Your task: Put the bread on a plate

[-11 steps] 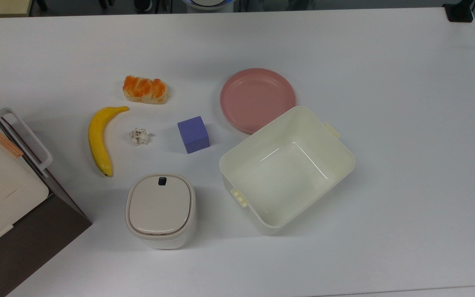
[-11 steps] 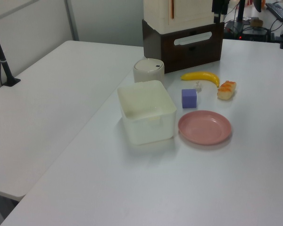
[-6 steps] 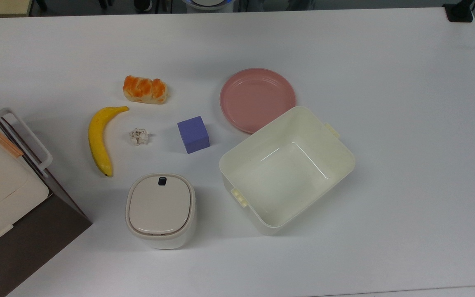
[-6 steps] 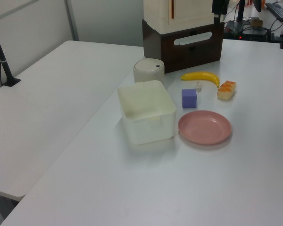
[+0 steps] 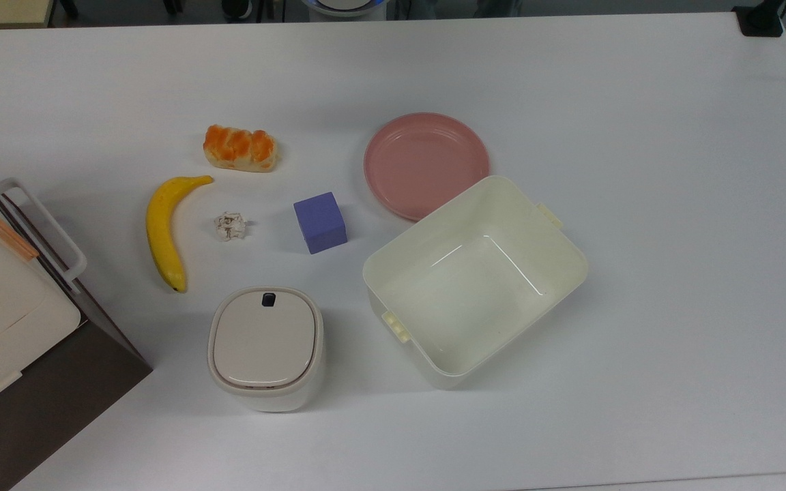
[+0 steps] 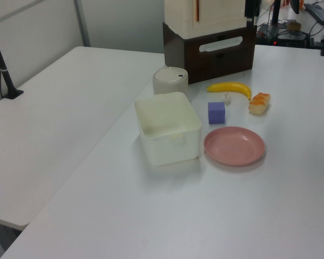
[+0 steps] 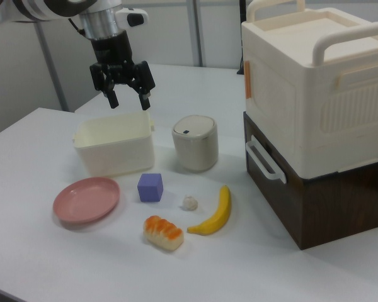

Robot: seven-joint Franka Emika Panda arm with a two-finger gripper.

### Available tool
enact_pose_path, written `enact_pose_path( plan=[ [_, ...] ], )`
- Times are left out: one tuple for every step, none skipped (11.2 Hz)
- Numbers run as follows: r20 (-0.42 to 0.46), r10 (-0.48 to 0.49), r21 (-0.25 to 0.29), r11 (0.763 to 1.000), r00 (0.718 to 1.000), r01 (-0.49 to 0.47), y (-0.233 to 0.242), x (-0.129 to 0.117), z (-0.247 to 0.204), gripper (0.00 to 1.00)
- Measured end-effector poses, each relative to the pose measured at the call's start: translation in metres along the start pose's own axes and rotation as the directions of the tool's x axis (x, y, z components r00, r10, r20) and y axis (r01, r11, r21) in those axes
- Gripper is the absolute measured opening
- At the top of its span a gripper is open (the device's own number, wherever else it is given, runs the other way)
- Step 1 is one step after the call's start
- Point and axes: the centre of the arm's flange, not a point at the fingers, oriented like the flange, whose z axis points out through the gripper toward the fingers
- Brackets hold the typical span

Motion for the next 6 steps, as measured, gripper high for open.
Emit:
enact_pose_path(
  plan=[
    [0.001, 0.000, 0.000, 1.000, 1.000, 0.000, 0.000, 0.000, 0.000, 1.00],
    [0.014, -0.005, -0.008, 1.000, 1.000, 0.006, 0.000, -0.001, 0.002, 1.00],
    [0.044, -0.021, -0.044, 0.999, 0.999, 0.023, 0.001, -0.003, 0.005, 1.00],
    [0.076, -0.038, -0.091, 0.995, 0.996, 0.045, -0.002, -0.005, 0.009, 1.00],
    [0.099, -0.052, -0.125, 0.990, 0.994, 0.064, -0.008, -0.005, 0.013, 1.00],
    [0.113, -0.063, -0.140, 0.987, 0.992, 0.079, -0.013, -0.004, 0.018, 1.00]
  ],
)
